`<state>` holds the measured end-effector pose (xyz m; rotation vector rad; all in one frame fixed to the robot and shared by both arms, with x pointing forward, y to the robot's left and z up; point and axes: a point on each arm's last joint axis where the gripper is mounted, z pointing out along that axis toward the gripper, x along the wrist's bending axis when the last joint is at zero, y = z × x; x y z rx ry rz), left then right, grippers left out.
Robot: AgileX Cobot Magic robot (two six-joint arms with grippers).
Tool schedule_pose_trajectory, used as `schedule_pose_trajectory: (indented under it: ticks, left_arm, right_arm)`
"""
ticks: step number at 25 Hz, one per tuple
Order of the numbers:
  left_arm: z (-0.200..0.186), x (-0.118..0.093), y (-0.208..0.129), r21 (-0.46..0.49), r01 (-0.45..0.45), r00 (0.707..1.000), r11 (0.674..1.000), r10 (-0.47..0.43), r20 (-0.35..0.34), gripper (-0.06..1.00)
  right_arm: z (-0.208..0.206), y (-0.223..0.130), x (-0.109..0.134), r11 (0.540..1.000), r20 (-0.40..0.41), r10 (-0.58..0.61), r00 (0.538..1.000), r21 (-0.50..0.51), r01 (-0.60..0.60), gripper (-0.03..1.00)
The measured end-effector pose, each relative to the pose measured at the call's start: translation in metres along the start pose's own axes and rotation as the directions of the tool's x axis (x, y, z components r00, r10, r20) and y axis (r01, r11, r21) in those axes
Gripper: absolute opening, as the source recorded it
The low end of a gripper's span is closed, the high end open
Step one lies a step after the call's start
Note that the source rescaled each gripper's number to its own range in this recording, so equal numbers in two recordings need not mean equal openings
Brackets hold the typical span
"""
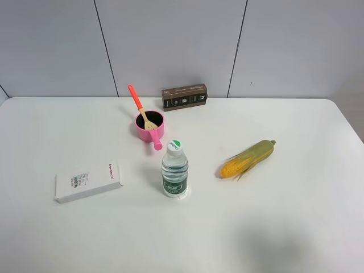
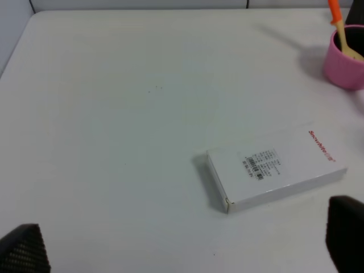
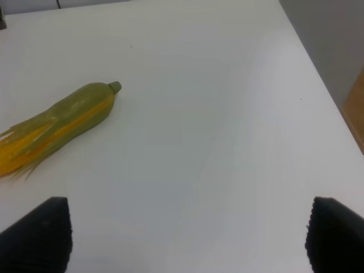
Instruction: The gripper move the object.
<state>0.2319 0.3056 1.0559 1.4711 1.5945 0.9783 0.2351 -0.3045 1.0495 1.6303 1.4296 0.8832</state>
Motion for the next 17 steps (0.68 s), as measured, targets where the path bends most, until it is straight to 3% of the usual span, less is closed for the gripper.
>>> schedule_pose_trajectory:
  ticks: [17]
  left_arm:
    - [0.0,0.0,0.0,0.0,0.0,1.0,1.0,0.0,0.0,1.0]
  right_arm:
    - [0.0,0.0,-0.0003,1.0,0.003,0.001,1.0,0.0,-0.001,0.79]
